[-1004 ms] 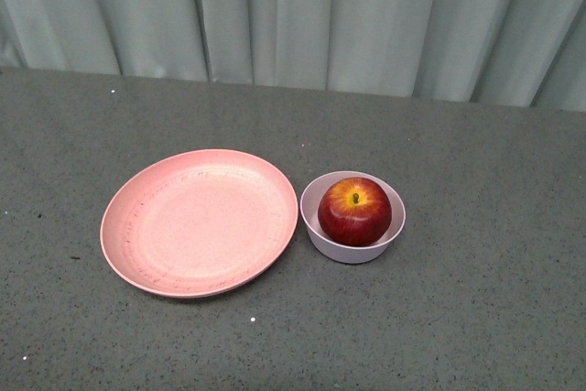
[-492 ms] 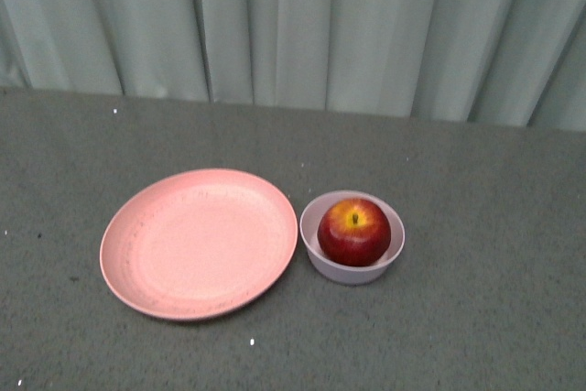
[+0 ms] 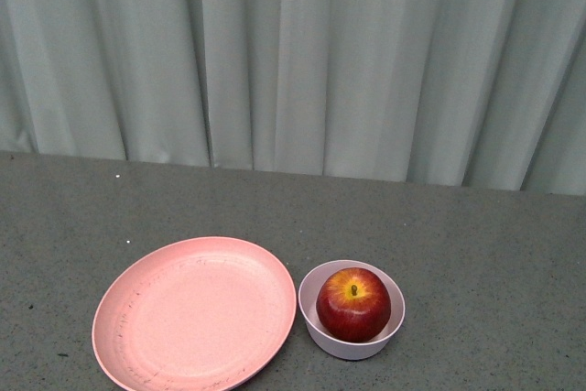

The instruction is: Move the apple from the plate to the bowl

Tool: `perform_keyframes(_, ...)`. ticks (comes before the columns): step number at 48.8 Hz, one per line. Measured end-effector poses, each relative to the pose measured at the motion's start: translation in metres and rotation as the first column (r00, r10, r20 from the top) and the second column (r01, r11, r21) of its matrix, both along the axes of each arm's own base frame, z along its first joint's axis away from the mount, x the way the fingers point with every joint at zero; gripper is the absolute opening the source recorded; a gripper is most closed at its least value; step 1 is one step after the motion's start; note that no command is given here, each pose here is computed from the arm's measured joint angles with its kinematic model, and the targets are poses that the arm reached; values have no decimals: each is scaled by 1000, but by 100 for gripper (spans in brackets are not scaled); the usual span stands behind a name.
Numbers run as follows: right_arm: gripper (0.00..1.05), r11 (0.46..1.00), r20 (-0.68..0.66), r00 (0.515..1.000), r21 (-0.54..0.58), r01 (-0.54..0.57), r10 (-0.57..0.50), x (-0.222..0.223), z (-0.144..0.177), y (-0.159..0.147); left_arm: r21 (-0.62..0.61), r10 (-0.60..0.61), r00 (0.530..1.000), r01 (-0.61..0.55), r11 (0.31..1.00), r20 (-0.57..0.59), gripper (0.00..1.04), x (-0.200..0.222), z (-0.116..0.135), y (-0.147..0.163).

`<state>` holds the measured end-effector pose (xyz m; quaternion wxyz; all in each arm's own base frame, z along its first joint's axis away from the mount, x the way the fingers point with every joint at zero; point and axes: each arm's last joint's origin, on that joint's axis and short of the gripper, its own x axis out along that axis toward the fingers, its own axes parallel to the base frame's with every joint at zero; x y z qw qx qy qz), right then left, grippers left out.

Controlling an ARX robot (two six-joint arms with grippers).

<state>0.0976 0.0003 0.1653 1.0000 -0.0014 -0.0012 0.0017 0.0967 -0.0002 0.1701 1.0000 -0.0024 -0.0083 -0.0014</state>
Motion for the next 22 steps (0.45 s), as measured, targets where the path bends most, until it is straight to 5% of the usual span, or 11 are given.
perform_keyframes(22,95,1000,0,1000,0,0,0,0,0,0,0,0,1000,0,1000,0,98,0,0,0)
